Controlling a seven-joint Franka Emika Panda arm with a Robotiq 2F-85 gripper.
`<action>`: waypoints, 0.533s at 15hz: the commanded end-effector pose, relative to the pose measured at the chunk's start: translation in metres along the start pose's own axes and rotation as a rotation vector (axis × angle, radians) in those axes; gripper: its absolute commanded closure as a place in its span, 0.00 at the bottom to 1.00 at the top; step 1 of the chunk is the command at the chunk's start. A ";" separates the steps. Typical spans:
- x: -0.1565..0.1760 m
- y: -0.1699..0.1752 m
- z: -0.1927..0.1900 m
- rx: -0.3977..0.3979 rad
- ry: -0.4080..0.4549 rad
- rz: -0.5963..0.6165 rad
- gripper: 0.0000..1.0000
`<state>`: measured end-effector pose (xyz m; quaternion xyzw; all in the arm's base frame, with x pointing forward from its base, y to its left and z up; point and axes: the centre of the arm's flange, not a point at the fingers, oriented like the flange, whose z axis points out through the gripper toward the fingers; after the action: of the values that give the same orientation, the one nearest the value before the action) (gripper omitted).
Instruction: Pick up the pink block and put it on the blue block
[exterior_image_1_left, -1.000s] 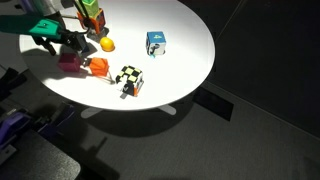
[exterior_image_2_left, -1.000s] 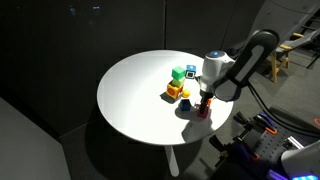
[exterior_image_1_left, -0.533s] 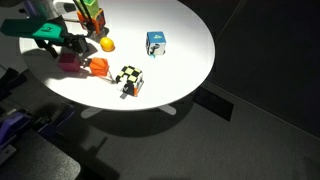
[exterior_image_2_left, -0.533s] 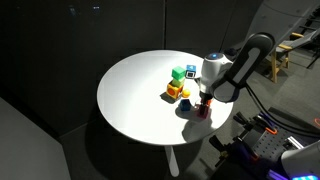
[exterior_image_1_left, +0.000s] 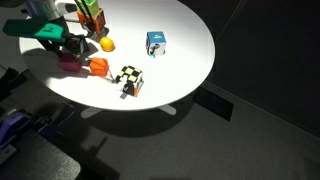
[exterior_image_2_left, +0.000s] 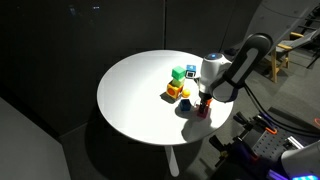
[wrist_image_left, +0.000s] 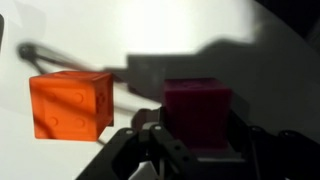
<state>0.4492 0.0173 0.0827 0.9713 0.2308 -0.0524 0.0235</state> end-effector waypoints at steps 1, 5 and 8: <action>0.001 0.002 -0.006 -0.005 -0.013 0.037 0.69; -0.004 0.002 -0.016 -0.009 -0.036 0.084 0.69; -0.006 0.002 -0.025 -0.016 -0.056 0.127 0.69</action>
<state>0.4486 0.0116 0.0881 0.9780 0.1946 -0.0686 0.0321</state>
